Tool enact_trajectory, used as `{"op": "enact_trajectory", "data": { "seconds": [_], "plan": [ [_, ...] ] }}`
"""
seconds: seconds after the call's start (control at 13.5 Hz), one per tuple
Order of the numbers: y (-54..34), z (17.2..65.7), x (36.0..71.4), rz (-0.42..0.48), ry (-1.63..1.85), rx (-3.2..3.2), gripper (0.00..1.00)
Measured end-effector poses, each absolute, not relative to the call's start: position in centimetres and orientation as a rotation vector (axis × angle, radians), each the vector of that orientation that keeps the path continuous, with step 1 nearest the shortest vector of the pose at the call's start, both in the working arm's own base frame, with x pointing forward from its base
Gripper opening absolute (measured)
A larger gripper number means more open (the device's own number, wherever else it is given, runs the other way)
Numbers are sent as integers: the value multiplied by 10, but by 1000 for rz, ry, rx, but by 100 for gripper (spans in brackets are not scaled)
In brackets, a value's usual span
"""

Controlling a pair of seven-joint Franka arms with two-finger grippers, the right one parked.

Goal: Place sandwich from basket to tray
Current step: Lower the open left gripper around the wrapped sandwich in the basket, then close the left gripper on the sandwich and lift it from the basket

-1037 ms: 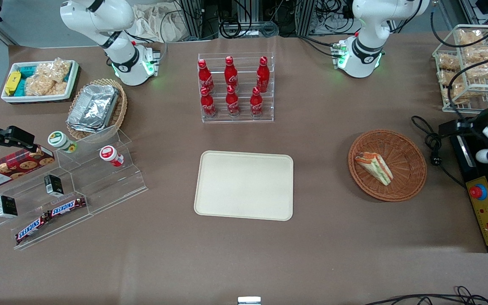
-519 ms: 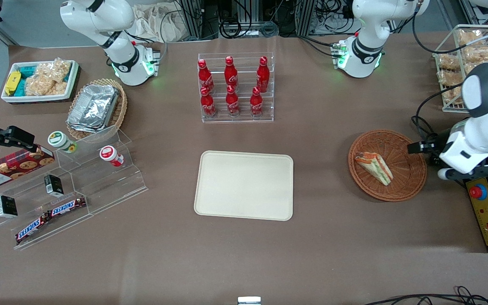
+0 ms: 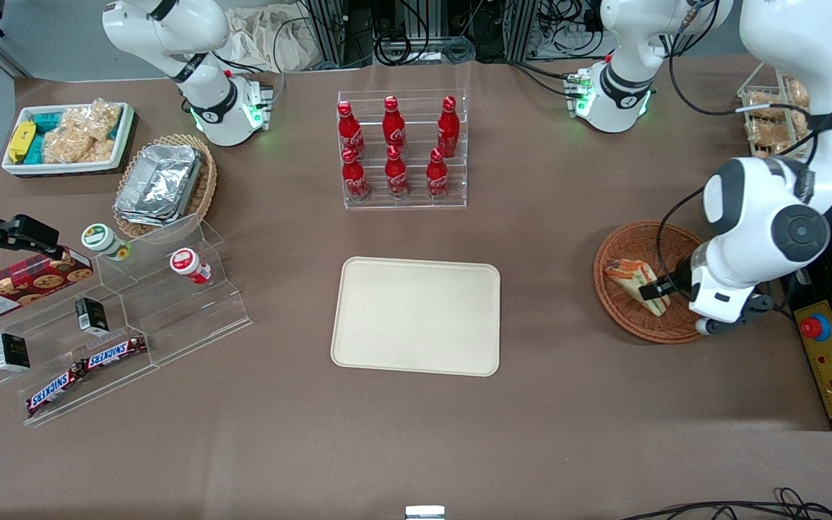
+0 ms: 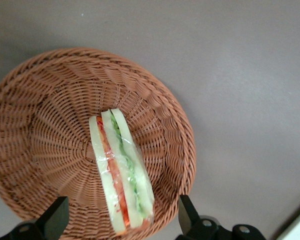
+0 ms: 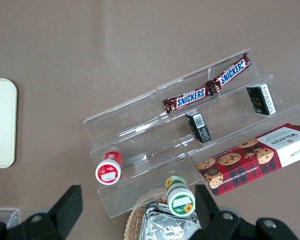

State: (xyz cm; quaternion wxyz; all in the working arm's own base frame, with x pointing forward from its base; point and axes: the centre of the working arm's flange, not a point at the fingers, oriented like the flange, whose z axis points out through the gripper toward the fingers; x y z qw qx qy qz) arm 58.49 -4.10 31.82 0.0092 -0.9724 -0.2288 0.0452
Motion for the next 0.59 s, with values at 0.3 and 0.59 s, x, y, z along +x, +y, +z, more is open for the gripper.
{"op": "enact_trajectory", "data": {
  "seconds": [0.3,0.59],
  "plan": [
    [-39,277,567,150,-811,-3007,99],
    [-37,253,550,188,-836,-2988,96]
  ]
}}
